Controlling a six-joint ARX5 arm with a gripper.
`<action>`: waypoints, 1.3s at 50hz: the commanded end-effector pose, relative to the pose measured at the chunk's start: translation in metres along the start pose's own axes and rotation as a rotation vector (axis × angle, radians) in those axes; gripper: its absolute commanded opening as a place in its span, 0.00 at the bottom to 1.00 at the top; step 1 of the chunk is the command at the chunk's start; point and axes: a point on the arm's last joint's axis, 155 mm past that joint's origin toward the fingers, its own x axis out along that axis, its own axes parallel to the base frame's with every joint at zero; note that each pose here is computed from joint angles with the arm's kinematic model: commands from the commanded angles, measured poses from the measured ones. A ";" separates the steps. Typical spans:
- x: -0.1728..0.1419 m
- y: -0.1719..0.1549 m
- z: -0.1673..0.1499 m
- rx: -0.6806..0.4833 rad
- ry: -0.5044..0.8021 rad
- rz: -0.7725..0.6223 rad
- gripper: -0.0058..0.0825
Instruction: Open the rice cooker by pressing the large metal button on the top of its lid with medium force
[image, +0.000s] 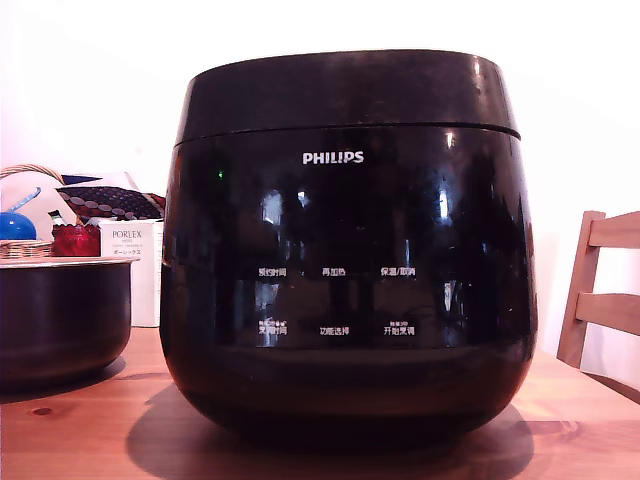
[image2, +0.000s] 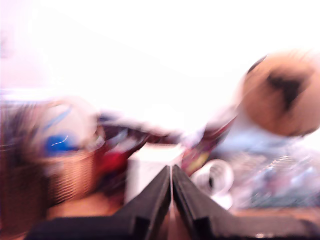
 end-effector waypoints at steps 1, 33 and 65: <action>0.000 -0.012 0.008 -0.047 -0.013 -0.059 0.04; -0.017 -0.115 0.055 -0.137 0.128 -0.563 0.04; 0.005 -0.192 0.030 -0.161 0.289 -0.840 0.04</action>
